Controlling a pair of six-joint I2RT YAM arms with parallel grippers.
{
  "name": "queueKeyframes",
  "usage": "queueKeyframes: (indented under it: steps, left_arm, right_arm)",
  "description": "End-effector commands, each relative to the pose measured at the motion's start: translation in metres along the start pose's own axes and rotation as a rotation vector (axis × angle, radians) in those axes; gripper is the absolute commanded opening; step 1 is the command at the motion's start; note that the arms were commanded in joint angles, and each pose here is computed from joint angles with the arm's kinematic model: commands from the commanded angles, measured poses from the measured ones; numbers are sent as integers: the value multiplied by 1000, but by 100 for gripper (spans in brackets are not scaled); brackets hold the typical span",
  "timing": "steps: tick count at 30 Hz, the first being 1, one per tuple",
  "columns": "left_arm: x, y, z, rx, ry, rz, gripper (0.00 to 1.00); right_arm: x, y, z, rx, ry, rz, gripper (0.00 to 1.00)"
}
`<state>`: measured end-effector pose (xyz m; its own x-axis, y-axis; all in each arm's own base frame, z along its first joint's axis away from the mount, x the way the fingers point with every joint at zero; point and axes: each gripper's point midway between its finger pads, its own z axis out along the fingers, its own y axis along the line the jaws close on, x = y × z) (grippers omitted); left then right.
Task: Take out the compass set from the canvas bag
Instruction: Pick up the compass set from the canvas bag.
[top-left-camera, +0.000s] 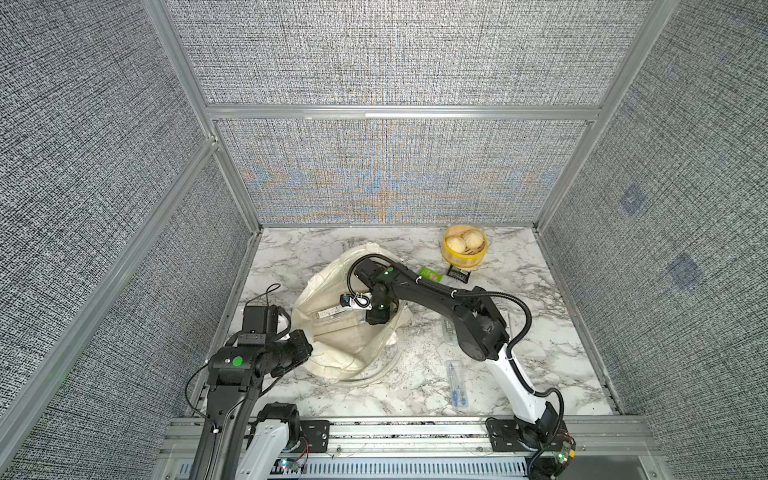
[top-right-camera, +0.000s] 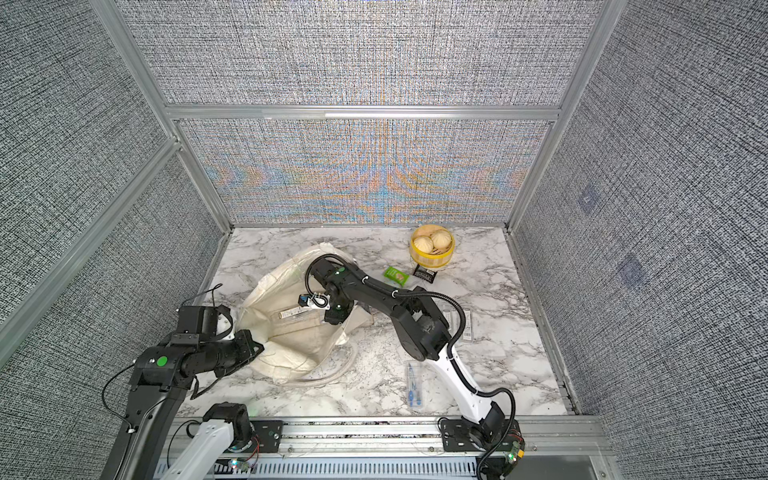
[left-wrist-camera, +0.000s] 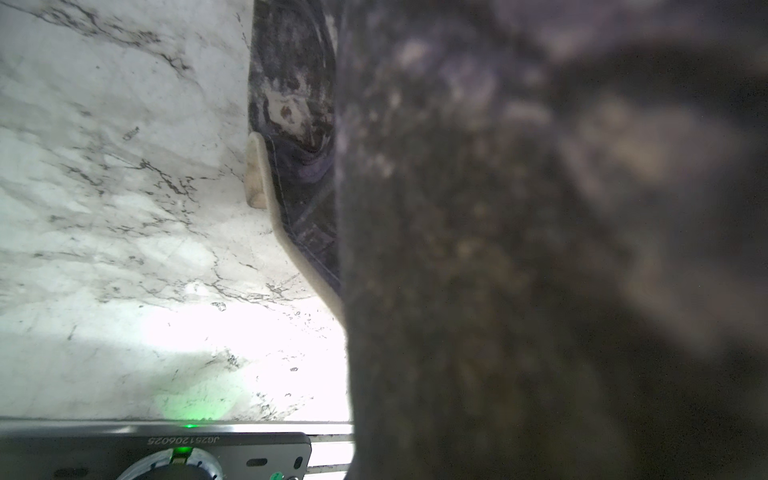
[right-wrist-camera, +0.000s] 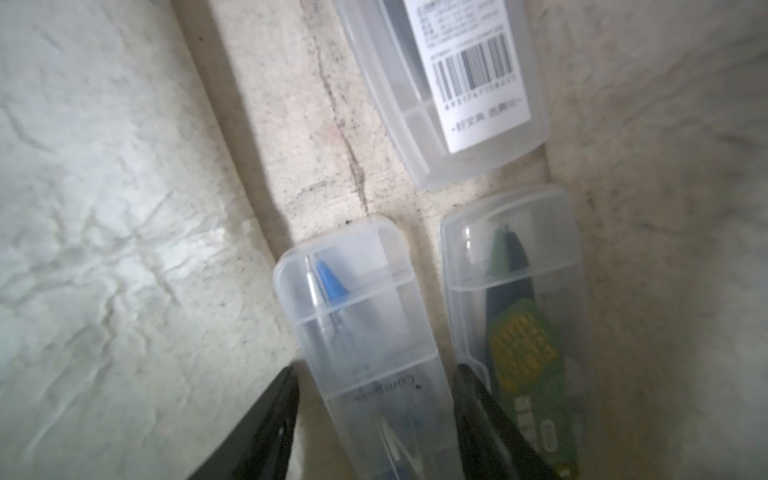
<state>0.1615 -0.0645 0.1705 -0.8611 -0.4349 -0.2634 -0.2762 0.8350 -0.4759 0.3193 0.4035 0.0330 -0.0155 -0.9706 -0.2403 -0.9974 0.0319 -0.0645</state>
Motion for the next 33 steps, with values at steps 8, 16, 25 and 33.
queueKeyframes:
  steps: [8,16,25,33]
  left_arm:
    - [-3,3,-1,-10,-19,4,0]
    - [-3,4,-2,-12,-29,1,0]
    - [-4,3,0,-5,-24,-6,0]
    - [-5,2,1,-5,-16,-7,0]
  right_arm:
    - [8,33,-2,-81,23,83,58]
    - [42,29,34,-65,157,111,69]
    - [23,25,25,-78,104,147,61]
    - [-15,23,-4,-93,-37,142,49]
